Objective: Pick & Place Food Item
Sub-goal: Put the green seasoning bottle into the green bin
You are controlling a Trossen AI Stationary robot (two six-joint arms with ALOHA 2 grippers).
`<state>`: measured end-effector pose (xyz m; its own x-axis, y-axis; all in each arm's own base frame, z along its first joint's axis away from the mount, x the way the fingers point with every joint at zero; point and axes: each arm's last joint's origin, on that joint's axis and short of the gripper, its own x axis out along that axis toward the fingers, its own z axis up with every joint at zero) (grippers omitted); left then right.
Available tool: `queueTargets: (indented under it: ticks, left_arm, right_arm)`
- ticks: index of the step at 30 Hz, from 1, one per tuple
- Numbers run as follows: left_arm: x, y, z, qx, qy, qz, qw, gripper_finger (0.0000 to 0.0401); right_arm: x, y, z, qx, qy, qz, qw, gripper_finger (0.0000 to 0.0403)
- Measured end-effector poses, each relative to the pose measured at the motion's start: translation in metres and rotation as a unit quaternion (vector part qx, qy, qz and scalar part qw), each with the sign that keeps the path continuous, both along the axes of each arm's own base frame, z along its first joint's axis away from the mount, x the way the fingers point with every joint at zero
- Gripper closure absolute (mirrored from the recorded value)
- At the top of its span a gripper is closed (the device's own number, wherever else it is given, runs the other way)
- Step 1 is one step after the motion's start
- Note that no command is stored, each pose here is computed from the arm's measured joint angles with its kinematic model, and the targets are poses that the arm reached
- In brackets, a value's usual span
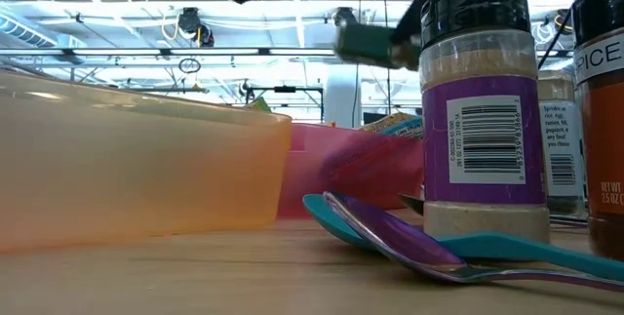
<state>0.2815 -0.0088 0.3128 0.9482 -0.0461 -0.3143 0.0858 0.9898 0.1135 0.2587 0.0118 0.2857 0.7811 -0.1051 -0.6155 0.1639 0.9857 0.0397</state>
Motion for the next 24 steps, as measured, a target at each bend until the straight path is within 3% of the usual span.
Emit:
queueTargets:
  ticks: [3,9,24]
  left_arm:
    - [0.009,0.003,0.000,0.014,-0.023,-0.010,1.000,0.0048]
    - [0.023,0.013,-0.012,-0.007,-0.025,0.008,1.000,0.0048]
    - [0.042,0.020,-0.035,-0.047,-0.004,-0.047,0.998,0.0048]
  right_arm:
    - [0.003,0.006,0.004,-0.013,-0.027,0.023,0.999,0.0207]
    - [0.010,0.015,0.013,-0.032,-0.082,0.052,0.995,0.0207]
    - [0.021,0.017,0.006,-0.048,-0.087,0.064,0.993,0.0207]
